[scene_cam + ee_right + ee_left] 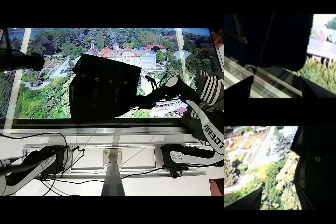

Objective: Fold the clothes and pants, and hang the long-sleeved shirts on hangers.

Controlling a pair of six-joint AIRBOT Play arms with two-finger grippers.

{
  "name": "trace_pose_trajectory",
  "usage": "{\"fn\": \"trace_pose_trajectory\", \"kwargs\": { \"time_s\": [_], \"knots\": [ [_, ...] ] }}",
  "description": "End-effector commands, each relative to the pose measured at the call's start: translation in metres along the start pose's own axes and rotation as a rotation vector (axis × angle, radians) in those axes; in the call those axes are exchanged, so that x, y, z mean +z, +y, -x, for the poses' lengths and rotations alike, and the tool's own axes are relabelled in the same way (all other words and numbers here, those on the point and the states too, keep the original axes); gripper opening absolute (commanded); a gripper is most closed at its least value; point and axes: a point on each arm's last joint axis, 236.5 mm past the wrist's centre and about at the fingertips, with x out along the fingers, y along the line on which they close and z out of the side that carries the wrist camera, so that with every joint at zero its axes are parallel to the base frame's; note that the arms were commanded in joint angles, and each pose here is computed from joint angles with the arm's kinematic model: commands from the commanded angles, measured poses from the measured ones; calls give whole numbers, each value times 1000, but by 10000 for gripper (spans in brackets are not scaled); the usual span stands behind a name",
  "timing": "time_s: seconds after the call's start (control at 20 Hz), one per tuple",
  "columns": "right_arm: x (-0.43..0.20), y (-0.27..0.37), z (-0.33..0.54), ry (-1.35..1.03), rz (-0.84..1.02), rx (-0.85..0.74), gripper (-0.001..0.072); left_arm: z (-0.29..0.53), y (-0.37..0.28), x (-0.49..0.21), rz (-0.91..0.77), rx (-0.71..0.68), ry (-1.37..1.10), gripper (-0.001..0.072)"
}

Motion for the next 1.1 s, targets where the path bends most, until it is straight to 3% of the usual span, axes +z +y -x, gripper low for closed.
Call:
{"fn": "trace_pose_trajectory", "kwargs": {
  "time_s": [0.0,0.3,0.6,0.8,1.05],
  "knots": [
    [9,-1,-14,-44,-59,-11,680,-21,15,-45,-46,51,157,515],
    [17,-8,-15,-66,-62,-35,680,-23,62,-89,98,96,239,515],
    [29,-25,2,-71,8,-163,679,-41,65,-168,375,-13,356,513],
    [34,-42,12,-63,19,-242,679,-56,22,-218,442,-154,460,513],
    [37,-56,29,-54,-79,-204,658,-62,-50,-227,561,-427,473,513]
  ]
}}
